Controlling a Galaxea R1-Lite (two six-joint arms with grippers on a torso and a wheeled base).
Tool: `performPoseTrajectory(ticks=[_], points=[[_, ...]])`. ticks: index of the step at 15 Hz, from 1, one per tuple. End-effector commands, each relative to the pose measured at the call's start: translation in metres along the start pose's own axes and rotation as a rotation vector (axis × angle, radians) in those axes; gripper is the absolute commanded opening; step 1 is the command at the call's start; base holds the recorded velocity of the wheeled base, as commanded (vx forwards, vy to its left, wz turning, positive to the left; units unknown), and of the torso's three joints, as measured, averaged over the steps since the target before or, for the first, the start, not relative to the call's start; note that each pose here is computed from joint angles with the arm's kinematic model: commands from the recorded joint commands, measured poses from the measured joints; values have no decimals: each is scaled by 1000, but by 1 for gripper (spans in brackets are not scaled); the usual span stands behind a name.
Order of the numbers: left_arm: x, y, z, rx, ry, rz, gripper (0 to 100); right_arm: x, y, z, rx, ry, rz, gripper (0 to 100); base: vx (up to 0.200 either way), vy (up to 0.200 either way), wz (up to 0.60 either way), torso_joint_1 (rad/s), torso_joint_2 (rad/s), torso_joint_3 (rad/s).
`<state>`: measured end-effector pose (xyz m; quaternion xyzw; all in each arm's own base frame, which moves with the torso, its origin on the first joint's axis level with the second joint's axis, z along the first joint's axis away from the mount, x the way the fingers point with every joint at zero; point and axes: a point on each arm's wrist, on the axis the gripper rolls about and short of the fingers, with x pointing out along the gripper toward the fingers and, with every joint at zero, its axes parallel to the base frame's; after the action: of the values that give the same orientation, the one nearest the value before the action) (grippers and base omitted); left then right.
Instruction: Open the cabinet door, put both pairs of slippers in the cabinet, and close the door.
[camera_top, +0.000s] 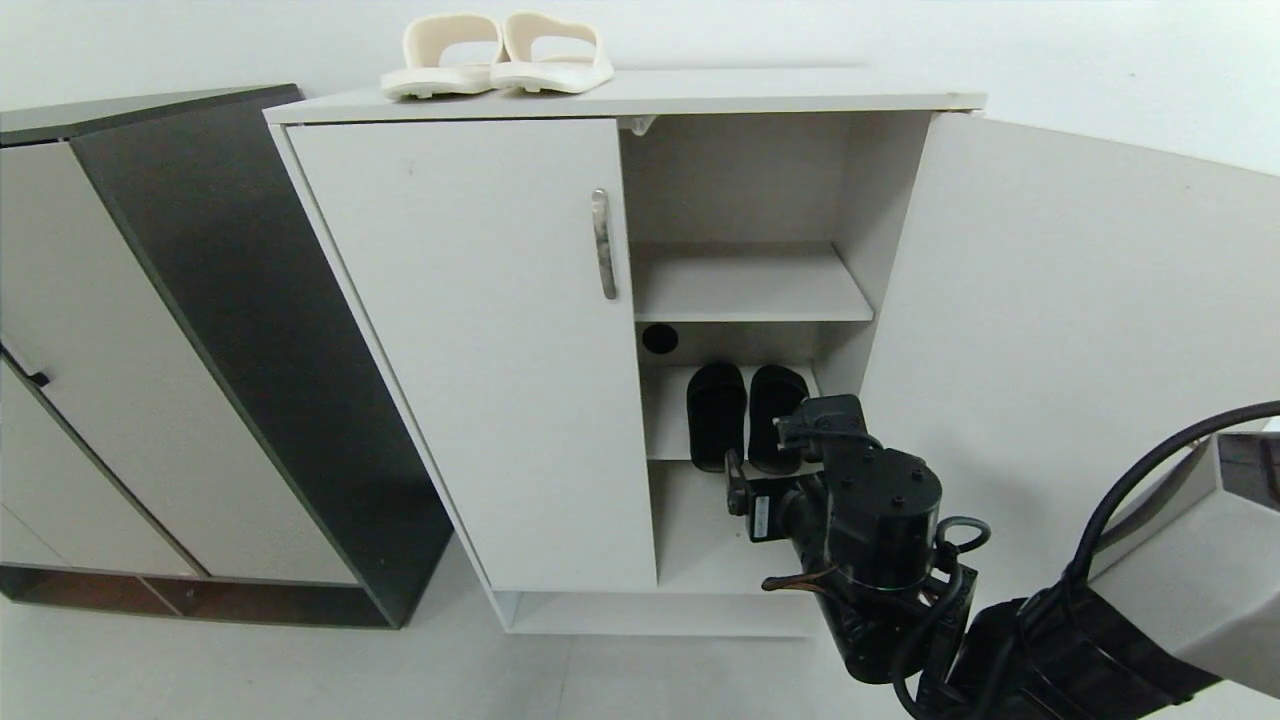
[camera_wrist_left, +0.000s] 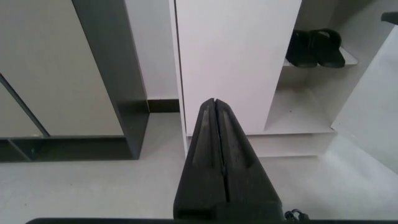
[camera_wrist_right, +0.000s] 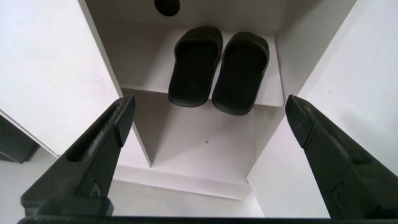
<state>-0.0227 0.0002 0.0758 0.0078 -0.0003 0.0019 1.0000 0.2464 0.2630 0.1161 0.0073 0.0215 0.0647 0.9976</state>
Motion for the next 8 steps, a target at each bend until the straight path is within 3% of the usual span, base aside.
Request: performPoseTrajectory(ticks=[1, 2, 8], points=[[0, 0, 0, 0, 1, 1, 0, 1, -1, -2, -5, 4, -2, 100, 0, 0, 0, 0, 0, 0], [0, 0, 0, 1, 1, 1, 0, 1, -1, -2, -5, 4, -4, 100, 0, 0, 0, 0, 0, 0], [0, 0, 0, 0, 1, 1, 0, -2, -4, -4, -36, -7, 12, 100, 0, 200, 0, 6, 0, 5]])
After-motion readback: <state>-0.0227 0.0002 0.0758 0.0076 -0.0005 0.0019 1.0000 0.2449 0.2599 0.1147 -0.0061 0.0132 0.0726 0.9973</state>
